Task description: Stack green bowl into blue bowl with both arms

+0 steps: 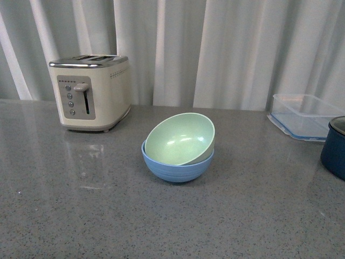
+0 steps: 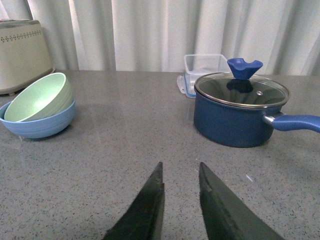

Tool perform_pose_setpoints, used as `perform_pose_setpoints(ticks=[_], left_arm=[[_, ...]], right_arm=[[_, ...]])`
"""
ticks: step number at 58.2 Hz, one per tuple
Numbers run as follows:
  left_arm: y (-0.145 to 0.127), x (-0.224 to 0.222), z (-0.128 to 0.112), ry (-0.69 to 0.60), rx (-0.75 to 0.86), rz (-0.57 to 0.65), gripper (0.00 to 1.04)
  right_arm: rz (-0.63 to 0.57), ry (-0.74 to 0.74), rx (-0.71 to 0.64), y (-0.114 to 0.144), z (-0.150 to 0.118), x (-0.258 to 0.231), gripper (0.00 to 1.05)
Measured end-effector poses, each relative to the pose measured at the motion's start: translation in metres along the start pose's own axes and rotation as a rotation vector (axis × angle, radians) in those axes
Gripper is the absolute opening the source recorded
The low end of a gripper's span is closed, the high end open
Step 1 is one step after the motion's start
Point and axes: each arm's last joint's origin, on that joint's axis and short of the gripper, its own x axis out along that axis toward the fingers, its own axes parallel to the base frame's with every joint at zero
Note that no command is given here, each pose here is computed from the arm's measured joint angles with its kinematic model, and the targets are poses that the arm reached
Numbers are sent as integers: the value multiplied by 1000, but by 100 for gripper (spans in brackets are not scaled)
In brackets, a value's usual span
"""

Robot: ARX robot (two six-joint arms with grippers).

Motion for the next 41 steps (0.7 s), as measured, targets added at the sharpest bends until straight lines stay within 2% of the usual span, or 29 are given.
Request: perform_pose_setpoints(ticks=[9, 12, 22, 41], left_arm=[[0, 0, 0, 0, 0, 0, 98], [0, 0, 0, 0, 0, 0, 98], [0, 0, 0, 0, 0, 0, 98], [0, 0, 0, 0, 0, 0, 98]], right_arm=[[0, 0, 0, 0, 0, 0, 56], [0, 0, 0, 0, 0, 0, 70], [0, 0, 0, 0, 0, 0, 96], [0, 0, 0, 0, 0, 0, 95]])
